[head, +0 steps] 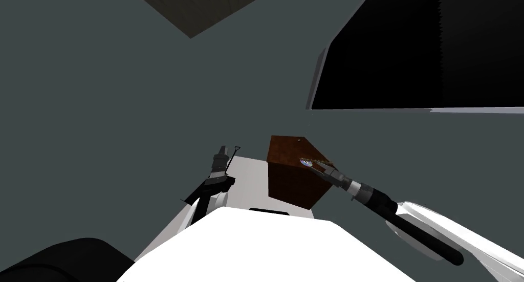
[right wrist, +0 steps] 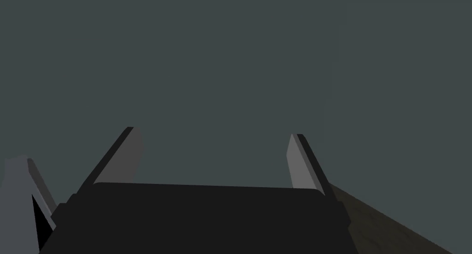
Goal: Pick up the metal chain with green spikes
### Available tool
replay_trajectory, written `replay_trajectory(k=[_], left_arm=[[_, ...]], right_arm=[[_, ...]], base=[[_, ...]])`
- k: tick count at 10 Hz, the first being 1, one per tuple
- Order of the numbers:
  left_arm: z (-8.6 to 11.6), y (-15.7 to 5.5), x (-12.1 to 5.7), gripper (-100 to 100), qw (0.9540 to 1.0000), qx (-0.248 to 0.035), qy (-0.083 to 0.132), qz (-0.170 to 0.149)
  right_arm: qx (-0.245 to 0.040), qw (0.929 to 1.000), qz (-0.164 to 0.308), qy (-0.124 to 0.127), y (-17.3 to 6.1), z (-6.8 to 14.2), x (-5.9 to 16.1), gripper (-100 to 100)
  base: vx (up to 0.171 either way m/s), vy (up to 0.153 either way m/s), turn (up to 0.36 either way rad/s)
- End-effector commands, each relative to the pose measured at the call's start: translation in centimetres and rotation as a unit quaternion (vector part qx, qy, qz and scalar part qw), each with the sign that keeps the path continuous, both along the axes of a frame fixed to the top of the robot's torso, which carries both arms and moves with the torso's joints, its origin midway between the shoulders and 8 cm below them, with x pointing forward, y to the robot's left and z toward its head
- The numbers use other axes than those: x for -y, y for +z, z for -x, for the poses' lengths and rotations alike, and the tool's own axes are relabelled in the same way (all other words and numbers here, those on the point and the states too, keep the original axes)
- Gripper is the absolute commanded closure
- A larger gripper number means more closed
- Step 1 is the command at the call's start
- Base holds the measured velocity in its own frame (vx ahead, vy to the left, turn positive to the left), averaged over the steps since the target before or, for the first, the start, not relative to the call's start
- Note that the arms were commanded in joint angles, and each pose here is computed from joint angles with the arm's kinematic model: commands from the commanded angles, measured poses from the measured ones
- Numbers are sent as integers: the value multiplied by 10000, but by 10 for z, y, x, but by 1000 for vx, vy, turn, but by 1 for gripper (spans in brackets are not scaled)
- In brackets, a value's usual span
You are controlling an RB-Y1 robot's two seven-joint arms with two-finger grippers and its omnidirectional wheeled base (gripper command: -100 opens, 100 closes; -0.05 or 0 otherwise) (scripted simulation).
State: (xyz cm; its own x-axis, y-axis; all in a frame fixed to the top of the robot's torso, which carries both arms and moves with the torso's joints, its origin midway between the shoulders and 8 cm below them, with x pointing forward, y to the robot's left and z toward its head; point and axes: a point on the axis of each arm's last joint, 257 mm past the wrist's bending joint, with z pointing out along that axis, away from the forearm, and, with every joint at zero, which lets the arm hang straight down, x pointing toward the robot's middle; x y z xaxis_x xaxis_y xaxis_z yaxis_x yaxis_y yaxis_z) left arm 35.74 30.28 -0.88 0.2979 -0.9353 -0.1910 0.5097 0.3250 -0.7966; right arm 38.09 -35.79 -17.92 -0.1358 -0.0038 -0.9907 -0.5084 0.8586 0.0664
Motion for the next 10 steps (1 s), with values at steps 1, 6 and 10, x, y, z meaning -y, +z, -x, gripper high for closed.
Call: replay_trajectory(k=[1,6,10], left_arm=[[0,0,0,0,10000,0,0,0],[0,0,0,0,10000,0,0,0],[0,0,0,0,10000,0,0,0]], right_arm=[[-68,9996,269,36,-5,-1,7,-100],[-449,9883,1452,98,-32,6,58,-100],[-862,9652,2462,185,-57,21,108,-100]], base=[[1,24,21],[6,29,51],[25,30,111]])
